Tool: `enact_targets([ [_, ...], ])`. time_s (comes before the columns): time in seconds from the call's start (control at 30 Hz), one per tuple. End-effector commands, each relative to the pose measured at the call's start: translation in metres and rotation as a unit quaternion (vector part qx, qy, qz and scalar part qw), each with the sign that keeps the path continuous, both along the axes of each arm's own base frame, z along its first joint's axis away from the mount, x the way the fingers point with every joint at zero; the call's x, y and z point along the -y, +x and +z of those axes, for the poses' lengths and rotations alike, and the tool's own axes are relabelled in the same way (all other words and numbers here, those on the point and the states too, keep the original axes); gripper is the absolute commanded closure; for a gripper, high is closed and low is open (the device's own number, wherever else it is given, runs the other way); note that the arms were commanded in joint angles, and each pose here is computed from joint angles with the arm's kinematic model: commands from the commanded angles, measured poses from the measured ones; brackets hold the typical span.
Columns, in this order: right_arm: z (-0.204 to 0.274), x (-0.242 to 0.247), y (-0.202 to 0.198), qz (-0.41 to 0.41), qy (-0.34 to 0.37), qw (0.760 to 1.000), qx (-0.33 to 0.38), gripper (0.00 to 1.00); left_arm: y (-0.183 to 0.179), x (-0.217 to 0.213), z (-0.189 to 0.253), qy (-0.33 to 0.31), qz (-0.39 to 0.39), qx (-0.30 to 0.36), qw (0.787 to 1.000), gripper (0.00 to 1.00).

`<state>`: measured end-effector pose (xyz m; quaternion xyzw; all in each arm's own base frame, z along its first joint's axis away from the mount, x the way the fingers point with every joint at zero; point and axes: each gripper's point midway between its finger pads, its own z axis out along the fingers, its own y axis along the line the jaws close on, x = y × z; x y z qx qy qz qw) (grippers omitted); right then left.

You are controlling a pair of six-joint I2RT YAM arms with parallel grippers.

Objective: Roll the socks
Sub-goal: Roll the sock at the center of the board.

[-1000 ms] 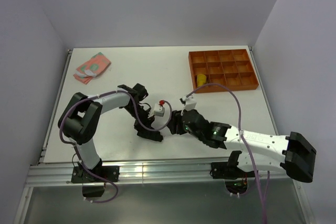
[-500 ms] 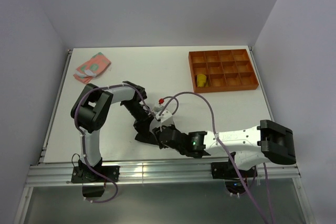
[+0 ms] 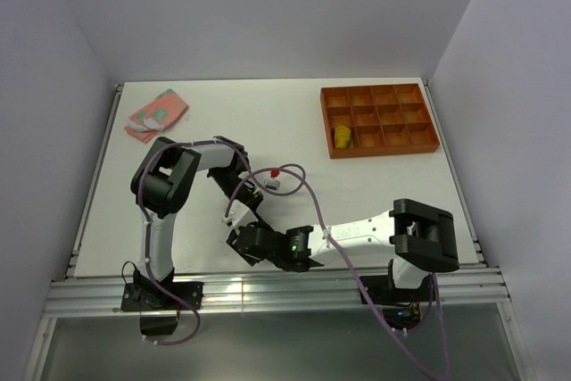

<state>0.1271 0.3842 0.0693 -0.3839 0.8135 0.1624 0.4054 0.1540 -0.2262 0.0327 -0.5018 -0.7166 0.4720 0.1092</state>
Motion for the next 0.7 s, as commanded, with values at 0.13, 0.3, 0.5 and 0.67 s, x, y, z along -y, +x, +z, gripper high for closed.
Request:
enact_targets([
  [0.13,-0.003,-0.012,-0.001,0.045,-0.058,0.997,0.009,0.4,0.008,-0.006,-0.017,0.007,-0.027,0.017,0.999,1.0],
  [0.3,-0.012,-0.01,-0.002,0.052,-0.09,0.995,0.008,0.4,0.009,-0.006,-0.02,0.01,-0.027,0.007,1.0,1.0],
  [0.5,-0.024,-0.005,-0.002,0.052,-0.122,0.991,0.007,0.41,0.009,-0.005,-0.023,0.013,-0.027,-0.001,1.0,1.0],
  [0.67,-0.038,-0.002,0.0,0.051,-0.158,0.986,0.008,0.41,0.012,-0.005,-0.024,0.016,-0.03,-0.007,0.999,0.99],
])
